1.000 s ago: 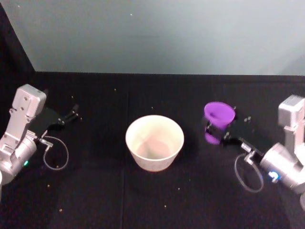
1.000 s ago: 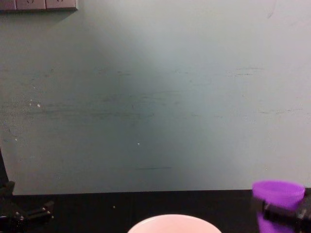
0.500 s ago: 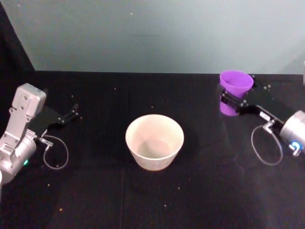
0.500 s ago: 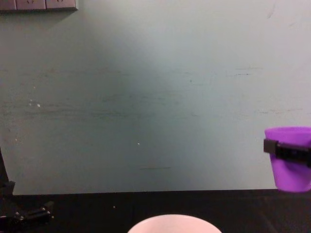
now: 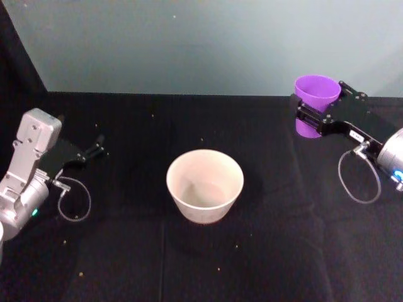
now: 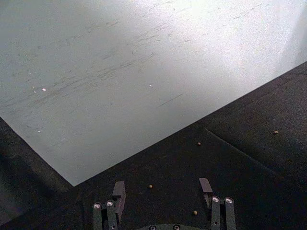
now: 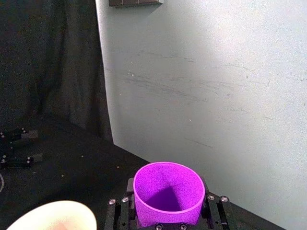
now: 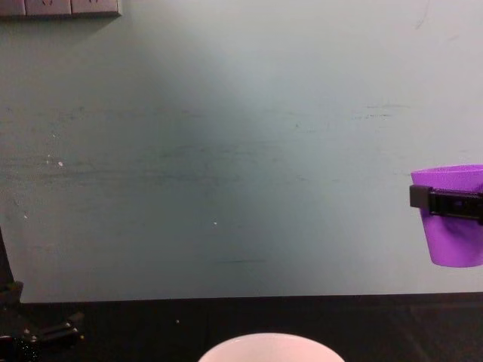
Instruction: Pick up the cup and pour the mung beans from the cup into the bowl.
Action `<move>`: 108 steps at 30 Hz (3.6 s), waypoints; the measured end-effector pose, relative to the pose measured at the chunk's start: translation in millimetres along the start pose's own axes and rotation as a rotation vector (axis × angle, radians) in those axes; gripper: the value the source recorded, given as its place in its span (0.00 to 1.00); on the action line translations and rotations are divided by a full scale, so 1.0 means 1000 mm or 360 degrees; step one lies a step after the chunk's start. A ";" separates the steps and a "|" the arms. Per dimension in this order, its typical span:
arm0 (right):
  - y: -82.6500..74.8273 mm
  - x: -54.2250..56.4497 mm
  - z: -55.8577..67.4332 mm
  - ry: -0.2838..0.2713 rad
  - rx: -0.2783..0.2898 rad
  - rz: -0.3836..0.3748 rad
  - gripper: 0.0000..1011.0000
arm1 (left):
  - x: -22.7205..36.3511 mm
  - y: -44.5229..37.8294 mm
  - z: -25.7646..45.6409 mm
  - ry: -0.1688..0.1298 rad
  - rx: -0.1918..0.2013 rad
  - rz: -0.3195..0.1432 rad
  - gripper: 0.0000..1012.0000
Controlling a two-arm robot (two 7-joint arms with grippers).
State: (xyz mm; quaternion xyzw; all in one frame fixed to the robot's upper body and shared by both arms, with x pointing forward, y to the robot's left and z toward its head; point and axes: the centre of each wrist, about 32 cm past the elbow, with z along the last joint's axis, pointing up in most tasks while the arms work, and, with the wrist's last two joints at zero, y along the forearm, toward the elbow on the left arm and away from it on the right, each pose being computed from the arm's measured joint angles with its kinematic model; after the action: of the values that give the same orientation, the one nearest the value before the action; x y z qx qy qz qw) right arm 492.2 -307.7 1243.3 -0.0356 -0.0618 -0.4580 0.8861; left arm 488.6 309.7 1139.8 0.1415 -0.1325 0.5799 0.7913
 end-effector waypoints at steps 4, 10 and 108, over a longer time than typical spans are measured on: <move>0.000 0.000 -0.001 0.0002 0.0001 -0.0001 0.73 | 0.0000 0.0000 0.0000 0.0000 0.0000 0.0000 0.99; 0.000 0.000 -0.002 0.0003 0.0002 0.0000 0.73 | 0.0000 0.0000 0.0000 0.0000 0.0000 0.0000 0.99; 0.000 0.000 -0.003 0.0007 0.0004 0.0002 0.73 | 0.0000 0.0000 0.0000 0.0000 0.0000 0.0000 0.99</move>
State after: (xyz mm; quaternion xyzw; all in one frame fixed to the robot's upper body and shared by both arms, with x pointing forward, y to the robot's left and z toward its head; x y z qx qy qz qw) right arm 492.5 -308.1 1240.2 -0.0336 -0.0603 -0.4576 0.8865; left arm 488.6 309.7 1139.8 0.1415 -0.1324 0.5799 0.7913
